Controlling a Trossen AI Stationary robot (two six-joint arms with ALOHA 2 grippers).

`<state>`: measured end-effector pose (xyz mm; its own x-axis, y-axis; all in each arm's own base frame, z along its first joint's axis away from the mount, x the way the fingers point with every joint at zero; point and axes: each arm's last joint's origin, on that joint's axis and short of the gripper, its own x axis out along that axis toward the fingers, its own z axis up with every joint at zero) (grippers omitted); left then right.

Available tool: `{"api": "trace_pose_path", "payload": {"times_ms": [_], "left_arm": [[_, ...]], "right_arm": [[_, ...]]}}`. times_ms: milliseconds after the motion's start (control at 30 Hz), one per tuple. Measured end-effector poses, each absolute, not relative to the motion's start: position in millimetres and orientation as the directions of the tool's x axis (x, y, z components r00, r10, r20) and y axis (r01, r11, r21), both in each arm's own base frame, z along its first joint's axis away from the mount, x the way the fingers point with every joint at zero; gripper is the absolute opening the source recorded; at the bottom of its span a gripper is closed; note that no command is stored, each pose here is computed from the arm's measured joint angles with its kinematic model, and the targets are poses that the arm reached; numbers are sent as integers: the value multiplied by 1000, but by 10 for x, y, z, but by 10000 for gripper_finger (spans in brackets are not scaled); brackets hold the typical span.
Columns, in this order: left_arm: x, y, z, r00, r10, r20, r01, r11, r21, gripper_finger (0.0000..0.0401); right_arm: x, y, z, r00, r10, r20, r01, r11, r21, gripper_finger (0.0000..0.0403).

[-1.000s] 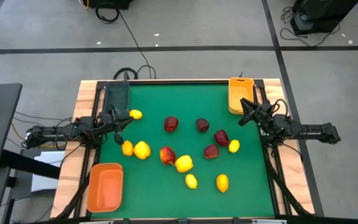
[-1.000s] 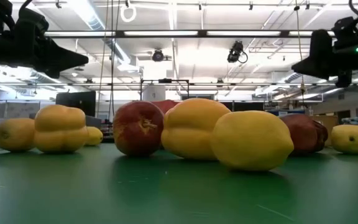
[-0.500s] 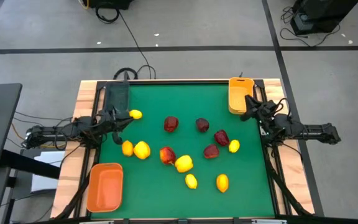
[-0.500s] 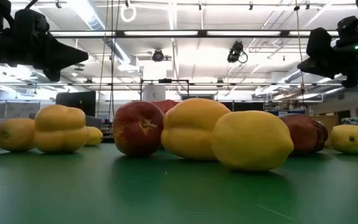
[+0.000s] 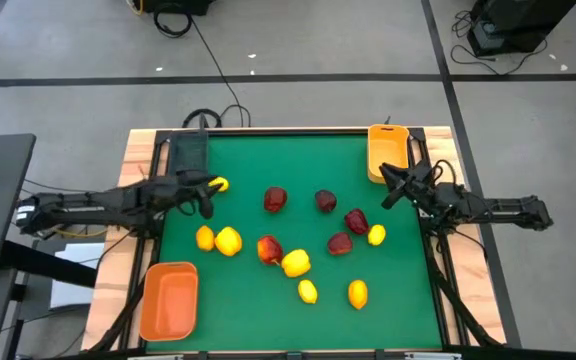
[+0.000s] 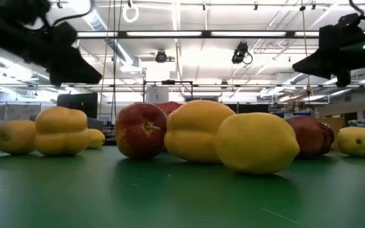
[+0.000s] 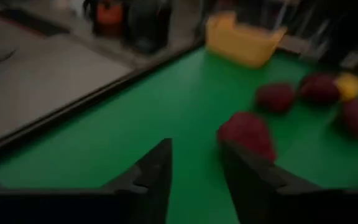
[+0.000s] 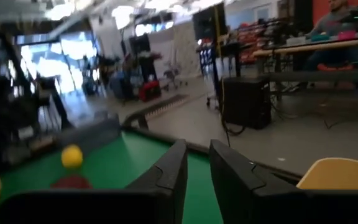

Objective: Sort produce into baskets
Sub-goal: Put the lemon into the black bin

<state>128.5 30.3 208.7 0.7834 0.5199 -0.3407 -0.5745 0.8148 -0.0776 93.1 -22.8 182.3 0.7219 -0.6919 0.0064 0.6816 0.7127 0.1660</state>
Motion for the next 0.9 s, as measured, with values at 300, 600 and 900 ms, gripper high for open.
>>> {"api": "trace_pose_path", "payload": {"times_ms": [300, 600, 900], "left_arm": [[1721, 512, 2371, 497, 493, -714, -481, 841, 246, 241], [2011, 973, 2119, 255, 376, -891, -380, 886, 265, 247], [2070, 1180, 1797, 121, 307, -944, -177, 942, 283, 247]], "right_arm": [[1055, -211, 1642, 767, -620, -167, 637, 767, 76, 135], [1214, -201, 1614, 799, -571, -189, 591, 802, 79, 231], [1331, -216, 1623, 798, -582, -156, 593, 805, 26, 315]]}}
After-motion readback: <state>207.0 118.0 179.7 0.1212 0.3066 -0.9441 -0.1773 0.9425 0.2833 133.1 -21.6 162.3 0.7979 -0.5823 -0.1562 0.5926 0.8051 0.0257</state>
